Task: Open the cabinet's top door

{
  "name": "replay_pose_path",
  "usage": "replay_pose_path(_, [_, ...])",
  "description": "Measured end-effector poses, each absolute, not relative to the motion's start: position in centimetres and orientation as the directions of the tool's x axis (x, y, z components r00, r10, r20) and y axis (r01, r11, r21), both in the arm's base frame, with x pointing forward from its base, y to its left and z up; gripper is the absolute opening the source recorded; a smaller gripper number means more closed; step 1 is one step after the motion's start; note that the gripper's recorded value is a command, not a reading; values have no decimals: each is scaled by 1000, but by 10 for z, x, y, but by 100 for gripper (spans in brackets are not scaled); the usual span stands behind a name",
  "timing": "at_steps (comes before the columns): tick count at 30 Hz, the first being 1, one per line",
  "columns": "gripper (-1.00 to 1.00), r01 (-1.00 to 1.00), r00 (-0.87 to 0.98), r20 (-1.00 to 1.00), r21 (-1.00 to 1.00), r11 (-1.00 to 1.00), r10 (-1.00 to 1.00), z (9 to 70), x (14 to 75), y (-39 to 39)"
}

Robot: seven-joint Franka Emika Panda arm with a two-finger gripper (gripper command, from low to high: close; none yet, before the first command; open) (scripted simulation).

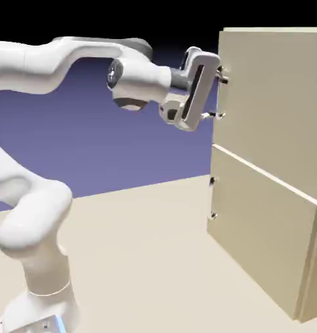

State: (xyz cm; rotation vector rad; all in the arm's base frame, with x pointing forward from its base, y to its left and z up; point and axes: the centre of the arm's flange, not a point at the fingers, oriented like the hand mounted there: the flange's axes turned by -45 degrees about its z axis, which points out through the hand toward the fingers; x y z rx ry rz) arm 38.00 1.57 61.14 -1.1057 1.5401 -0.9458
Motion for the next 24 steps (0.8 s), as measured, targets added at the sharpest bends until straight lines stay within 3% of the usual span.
replay_pose_path(13, [0,-17,-98,-771,-631,775,-630,604,391,71])
replay_pose_path(24, [0,41,-22,-985,-170,985,-169,575,413,130])
